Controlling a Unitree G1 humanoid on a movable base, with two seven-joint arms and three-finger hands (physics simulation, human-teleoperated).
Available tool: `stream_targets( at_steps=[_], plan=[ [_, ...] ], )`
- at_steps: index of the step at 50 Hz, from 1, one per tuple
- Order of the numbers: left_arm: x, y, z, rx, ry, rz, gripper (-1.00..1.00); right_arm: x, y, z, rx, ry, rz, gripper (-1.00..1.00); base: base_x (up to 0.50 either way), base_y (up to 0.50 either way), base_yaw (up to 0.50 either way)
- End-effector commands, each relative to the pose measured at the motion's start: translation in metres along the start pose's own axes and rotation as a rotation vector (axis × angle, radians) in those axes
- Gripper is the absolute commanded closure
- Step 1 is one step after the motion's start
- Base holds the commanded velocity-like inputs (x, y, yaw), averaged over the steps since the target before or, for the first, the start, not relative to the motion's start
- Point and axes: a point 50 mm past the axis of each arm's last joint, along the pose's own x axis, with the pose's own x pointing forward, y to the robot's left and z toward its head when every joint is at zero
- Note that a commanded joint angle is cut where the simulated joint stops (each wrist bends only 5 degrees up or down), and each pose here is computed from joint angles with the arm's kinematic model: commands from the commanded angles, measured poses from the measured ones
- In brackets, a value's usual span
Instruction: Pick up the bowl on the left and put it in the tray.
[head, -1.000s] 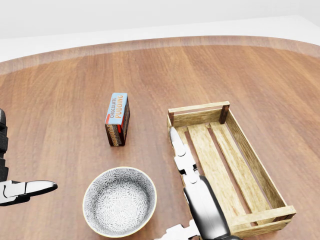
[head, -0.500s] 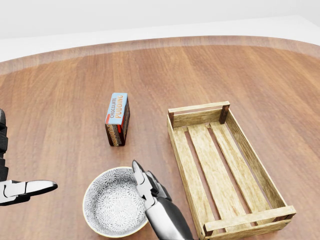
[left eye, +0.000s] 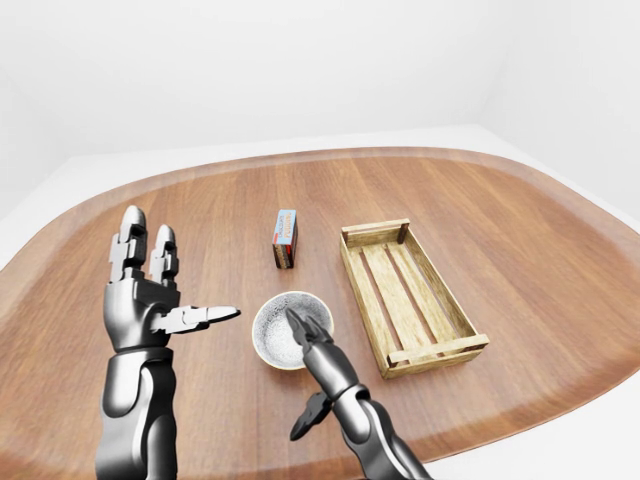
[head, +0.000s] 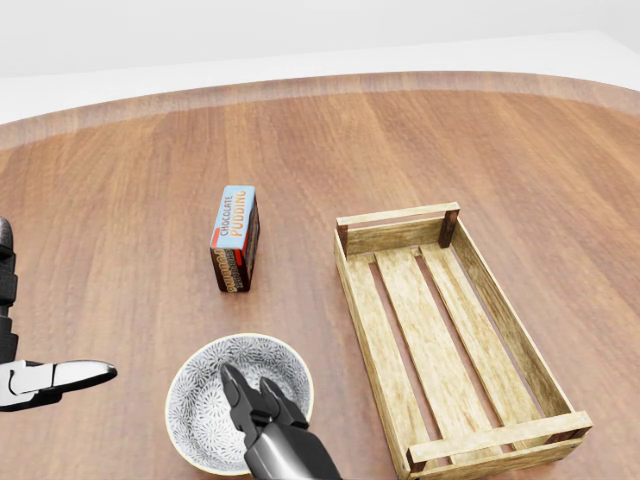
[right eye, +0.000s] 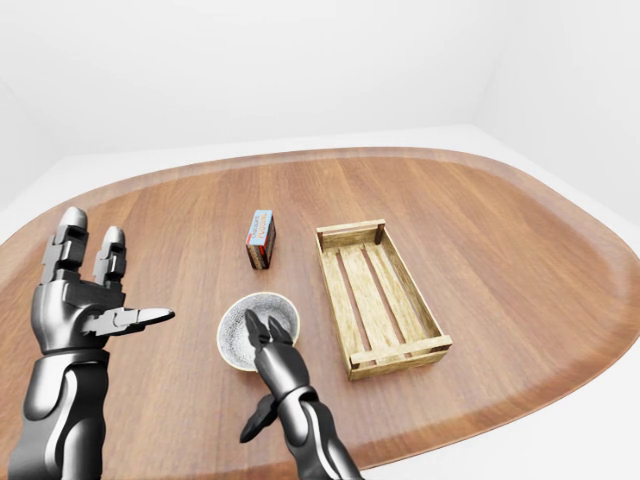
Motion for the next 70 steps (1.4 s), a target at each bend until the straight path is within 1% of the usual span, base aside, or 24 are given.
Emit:
stream_targets(
  at_steps=[1, 6, 12, 18, 23, 32, 39, 43, 49, 56, 61, 70],
  plan=[
    [-0.007, -0.009, -0.019, 0.009, 0.084, -0.010, -1.00, 0.005, 0.020, 0.002, -0.059, 0.008, 0.085, -1.00, 0.00, 0.00, 0.00],
    [-0.006, -0.008, -0.018, 0.007, 0.079, -0.007, -1.00, 0.010, 0.023, 0.002, -0.107, 0.012, 0.106, -1.00, 0.00, 0.00, 0.00],
    [-0.006, -0.009, -0.019, 0.008, 0.081, -0.008, -1.00, 0.015, 0.020, 0.002, -0.125, 0.023, 0.110, -1.00, 0.00, 0.00, 0.00],
    [-0.006, -0.008, -0.020, 0.008, 0.085, -0.007, -1.00, 0.015, 0.018, 0.006, -0.152, 0.007, 0.118, -1.00, 0.00, 0.00, 0.00],
    [-0.006, -0.008, -0.020, 0.008, 0.087, -0.008, -1.00, 0.014, 0.014, 0.007, -0.198, 0.001, 0.118, -1.00, 0.00, 0.00, 0.00],
    [-0.007, -0.010, -0.021, 0.011, 0.093, -0.012, -1.00, 0.013, 0.016, 0.006, -0.271, 0.008, 0.160, -1.00, 0.00, 0.00, 0.00],
    [-0.007, -0.010, -0.021, 0.010, 0.091, -0.012, -1.00, 0.012, 0.016, 0.004, -0.289, 0.016, 0.179, -1.00, 0.00, 0.00, 0.00],
    [-0.007, -0.009, -0.020, 0.011, 0.089, -0.010, -1.00, 0.011, 0.019, -0.004, -0.304, 0.044, 0.201, -1.00, 0.00, 0.00, 0.00],
    [-0.006, -0.010, -0.022, 0.010, 0.097, -0.012, -1.00, 0.014, 0.015, -0.011, -0.322, 0.077, 0.213, -1.00, 0.00, 0.00, 0.00],
    [-0.007, -0.010, -0.022, 0.009, 0.094, -0.011, -1.00, 0.013, 0.007, -0.010, -0.339, 0.078, 0.205, -1.00, 0.00, 0.00, 0.00],
    [-0.007, -0.010, -0.023, 0.009, 0.101, -0.013, -1.00, 0.010, 0.008, -0.016, -0.370, 0.098, 0.222, -1.00, 0.00, 0.00, 0.00],
    [-0.007, -0.011, -0.024, 0.010, 0.104, -0.015, -1.00, 0.010, 0.000, -0.013, -0.386, 0.094, 0.221, -1.00, 0.00, 0.00, 0.00]
  ],
)
